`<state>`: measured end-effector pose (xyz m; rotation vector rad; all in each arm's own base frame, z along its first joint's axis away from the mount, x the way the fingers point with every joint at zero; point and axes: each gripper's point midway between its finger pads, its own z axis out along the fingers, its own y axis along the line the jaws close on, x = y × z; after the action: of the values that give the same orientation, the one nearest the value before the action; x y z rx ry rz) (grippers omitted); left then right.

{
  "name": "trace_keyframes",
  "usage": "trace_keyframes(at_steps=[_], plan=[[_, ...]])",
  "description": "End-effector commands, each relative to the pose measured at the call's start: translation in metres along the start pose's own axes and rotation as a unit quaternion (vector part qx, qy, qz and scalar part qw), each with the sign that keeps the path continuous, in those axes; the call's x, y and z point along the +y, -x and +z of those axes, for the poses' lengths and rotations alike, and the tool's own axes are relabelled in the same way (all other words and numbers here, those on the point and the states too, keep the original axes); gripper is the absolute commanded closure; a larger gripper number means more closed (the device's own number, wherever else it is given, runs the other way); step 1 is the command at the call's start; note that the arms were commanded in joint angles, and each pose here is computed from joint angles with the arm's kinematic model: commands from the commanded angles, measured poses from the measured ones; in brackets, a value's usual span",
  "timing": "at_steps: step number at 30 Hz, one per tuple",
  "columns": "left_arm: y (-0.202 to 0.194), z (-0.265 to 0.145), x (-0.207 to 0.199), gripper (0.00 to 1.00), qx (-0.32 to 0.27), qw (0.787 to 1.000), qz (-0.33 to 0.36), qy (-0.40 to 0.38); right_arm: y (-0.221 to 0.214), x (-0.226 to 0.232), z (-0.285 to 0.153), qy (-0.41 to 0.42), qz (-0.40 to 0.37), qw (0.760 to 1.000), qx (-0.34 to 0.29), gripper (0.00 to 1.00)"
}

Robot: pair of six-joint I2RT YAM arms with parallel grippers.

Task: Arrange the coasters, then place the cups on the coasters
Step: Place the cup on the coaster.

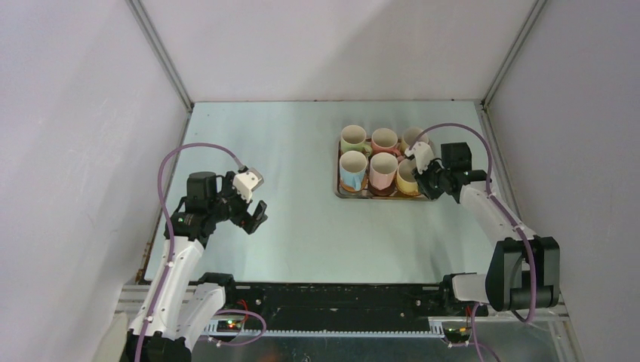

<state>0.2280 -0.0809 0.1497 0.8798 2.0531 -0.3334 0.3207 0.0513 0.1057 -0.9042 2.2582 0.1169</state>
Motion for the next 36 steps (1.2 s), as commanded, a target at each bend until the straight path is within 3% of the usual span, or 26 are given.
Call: trace_keyframes(at_steps=[1,23,36], plan=[[-0.001,0.0,0.0,0.02,-0.004,1.0,0.006,-0.001,0.024,-0.016,-0.001,-0.025,-0.007,0.999,-0.041,1.0],[-0.001,0.0,0.0,0.02,-0.005,1.0,0.006,-0.002,0.016,-0.026,0.012,-0.03,0.029,0.999,-0.035,1.0],[-0.002,0.001,-0.001,0.02,-0.004,1.0,0.005,-0.005,0.031,-0.037,0.004,-0.092,0.0,0.991,-0.096,1.0]])
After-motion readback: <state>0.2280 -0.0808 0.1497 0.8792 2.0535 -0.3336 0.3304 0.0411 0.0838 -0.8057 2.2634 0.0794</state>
